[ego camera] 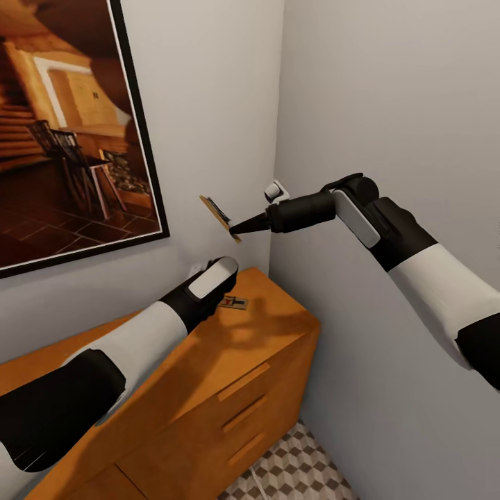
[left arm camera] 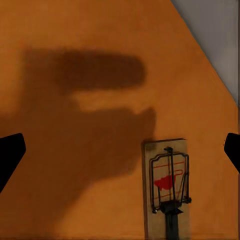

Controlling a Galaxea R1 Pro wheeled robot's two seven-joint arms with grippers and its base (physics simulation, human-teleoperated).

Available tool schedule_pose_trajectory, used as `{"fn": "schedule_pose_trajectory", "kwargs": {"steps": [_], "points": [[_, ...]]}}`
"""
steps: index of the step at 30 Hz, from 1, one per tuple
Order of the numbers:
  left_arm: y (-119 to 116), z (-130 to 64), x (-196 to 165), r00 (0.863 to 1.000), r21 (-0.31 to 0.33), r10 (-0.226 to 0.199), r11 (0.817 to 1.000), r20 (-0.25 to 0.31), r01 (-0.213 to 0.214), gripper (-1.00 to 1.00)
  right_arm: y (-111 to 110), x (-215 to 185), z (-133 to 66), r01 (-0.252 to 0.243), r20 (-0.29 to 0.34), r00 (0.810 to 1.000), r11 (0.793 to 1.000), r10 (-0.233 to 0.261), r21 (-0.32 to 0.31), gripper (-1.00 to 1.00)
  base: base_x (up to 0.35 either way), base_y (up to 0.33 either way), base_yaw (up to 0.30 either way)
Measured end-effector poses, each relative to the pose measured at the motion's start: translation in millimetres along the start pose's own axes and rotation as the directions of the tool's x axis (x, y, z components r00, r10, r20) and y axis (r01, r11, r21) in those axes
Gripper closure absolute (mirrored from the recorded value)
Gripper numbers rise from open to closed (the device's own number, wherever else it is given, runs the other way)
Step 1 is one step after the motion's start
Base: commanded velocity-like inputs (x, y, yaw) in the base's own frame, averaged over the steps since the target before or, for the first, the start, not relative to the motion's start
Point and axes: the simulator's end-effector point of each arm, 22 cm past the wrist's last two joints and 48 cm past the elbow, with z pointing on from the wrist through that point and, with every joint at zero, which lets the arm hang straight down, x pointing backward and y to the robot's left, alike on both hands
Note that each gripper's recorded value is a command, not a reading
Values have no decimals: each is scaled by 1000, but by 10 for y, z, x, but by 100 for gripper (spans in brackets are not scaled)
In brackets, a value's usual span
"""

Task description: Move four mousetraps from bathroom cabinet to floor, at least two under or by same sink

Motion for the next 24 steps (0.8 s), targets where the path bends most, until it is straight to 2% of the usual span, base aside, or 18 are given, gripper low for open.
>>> {"fn": "schedule_pose_trajectory", "kwargs": {"steps": [7, 13, 15, 19, 22, 24], "points": [[-73, -86, 42, 1000, 27, 0, 1000, -18, 1, -100, -95, 3, 1, -1, -1, 1000, 999, 1, 42, 100, 0, -5, 0], [-42, -104, 127, 998, 12, -9, 1000, -55, 10, -100, -94, -5, 42, 1, -2, 1000, 999, -1, 46, 100, 0, 0, 0], [11, -87, 174, 996, -13, -37, 999, -75, 36, -100, -94, -3, 65, 1, -3, 1000, 999, -1, 46, 100, 0, 0, 0], [39, -71, 168, 993, -28, -91, 996, -71, 89, -100, -69, -10, 118, 4, -6, 1000, 999, -4, 41, 100, 0, 0, 0], [178, 62, 119, 990, -69, -134, 989, -37, 131, -100, -94, -15, 188, 7, -9, 1000, 998, -7, 58, 100, 0, 0, 0], [271, 149, 85, 989, -94, -146, 985, -15, 144, -100, -125, -13, 232, 9, -11, 1000, 997, -8, 75, 100, 0, 0, 0]]}}
